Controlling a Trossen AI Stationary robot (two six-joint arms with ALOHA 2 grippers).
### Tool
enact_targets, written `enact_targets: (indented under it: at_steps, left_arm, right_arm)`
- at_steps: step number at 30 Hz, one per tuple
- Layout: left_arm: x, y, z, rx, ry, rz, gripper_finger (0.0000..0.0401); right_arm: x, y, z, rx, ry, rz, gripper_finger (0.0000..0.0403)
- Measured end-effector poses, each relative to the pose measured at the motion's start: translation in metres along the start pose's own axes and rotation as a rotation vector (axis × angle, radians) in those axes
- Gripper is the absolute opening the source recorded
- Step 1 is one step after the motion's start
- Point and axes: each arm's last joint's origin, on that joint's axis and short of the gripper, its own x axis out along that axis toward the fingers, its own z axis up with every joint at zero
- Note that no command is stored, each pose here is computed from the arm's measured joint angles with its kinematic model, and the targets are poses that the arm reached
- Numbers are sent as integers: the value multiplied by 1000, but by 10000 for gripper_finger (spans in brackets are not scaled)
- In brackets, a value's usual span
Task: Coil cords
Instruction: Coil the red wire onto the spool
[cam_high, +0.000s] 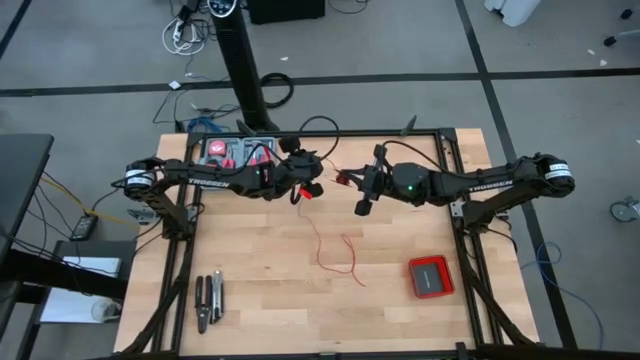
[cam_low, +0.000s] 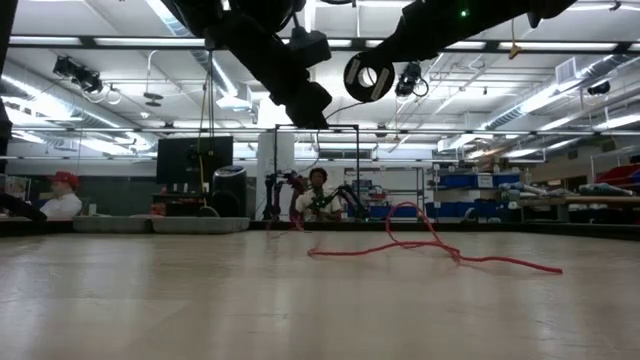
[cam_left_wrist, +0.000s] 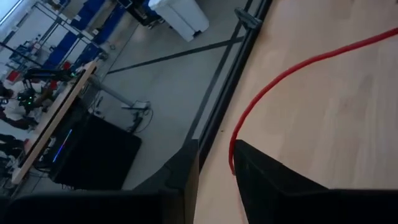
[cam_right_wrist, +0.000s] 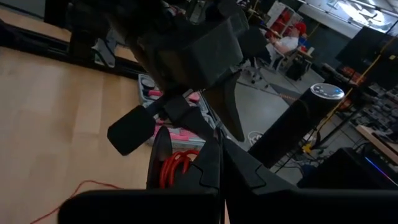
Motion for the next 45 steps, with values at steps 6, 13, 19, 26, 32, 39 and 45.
enact_targets:
  at_steps: [6,13,19,26,32,39,45]
  left_arm:
    - [0,1,-1,23,15,30,105]
    - [0,1,-1,22,15,30,105]
    - [0,1,0,25,18,49,105]
    - [-6,-2,2,90,36,129,96]
    - [-8,-4,5,106,21,126,88]
    - [-8,-6,6,77,-14,54,85]
    - [-10,5,8,-36,-81,-79,85]
  right_arm:
    - [3,-5,-8,-10,66,-12,0]
    - [6,-10,-11,32,51,43,0]
    - [6,-10,-12,38,64,42,0]
    - [7,-12,-14,36,76,31,0]
    - [8,-15,-17,33,102,20,0]
    - [8,-16,-18,31,111,14,0]
    - [8,-15,-19,26,119,16,0]
